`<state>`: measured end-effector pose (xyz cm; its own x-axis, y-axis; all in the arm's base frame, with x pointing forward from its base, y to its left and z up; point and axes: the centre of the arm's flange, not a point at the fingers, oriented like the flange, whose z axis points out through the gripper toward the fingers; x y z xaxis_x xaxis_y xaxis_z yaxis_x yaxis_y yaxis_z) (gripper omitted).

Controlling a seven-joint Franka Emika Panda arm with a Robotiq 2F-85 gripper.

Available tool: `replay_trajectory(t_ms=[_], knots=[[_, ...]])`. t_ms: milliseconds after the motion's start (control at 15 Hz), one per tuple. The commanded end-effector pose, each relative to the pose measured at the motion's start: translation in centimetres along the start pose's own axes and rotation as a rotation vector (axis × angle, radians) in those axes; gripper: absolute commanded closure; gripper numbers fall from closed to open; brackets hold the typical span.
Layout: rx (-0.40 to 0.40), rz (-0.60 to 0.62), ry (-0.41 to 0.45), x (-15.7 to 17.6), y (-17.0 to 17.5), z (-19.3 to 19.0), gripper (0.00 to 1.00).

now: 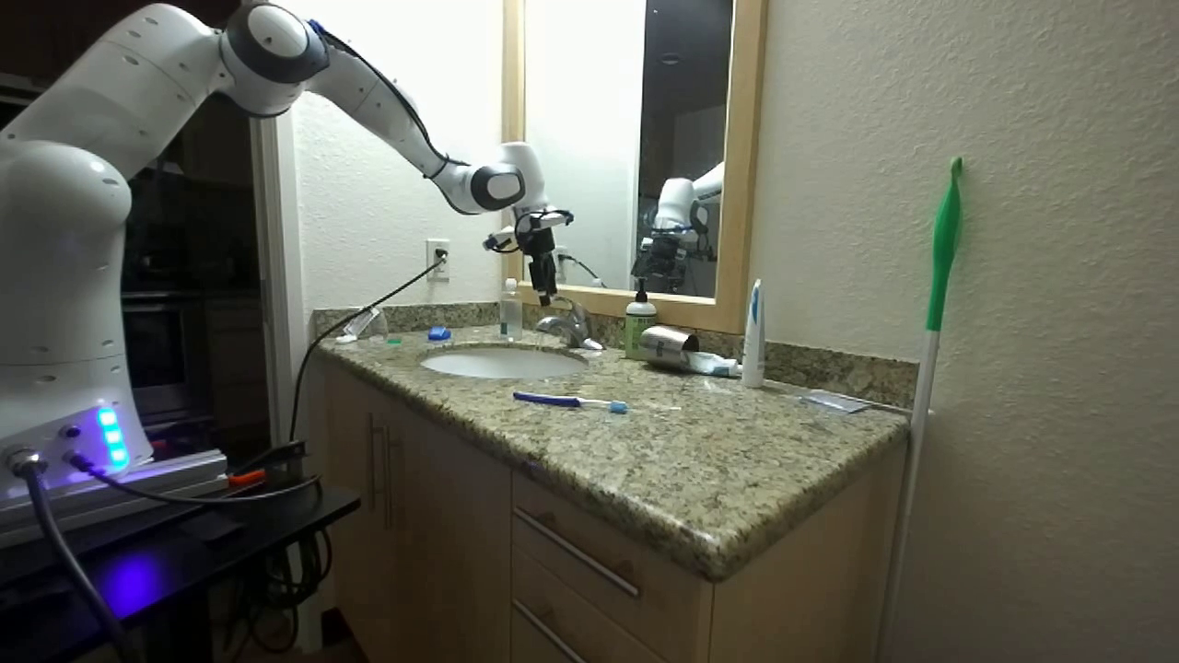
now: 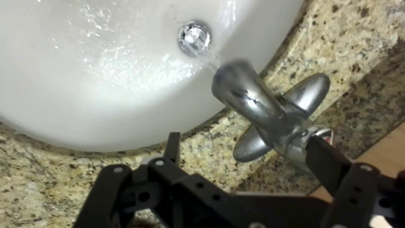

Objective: Open the faucet, take the toothbrush and put it on the table, pick it and put it back in the cup, then close the faucet

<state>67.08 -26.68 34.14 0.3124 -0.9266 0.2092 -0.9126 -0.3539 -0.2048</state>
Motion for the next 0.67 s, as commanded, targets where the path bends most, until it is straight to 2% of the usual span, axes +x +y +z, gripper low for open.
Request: replay_trajectory(t_ms=[0,267,467,533,600], knots=[[-0.096,0.030,-0.097,0.4,-0.8,1.7,0.00],[-0.154,0.070,-0.151,0.7,-0.8,2.8,0.00],[-0.105,0.087,-0.112,0.8,-0.7,2.6,0.00],[-0.136,0.072,-0.126,0.1,0.1,2.8,0.00],[-0.134,0.074,-0.125,0.2,0.1,2.8,0.00]])
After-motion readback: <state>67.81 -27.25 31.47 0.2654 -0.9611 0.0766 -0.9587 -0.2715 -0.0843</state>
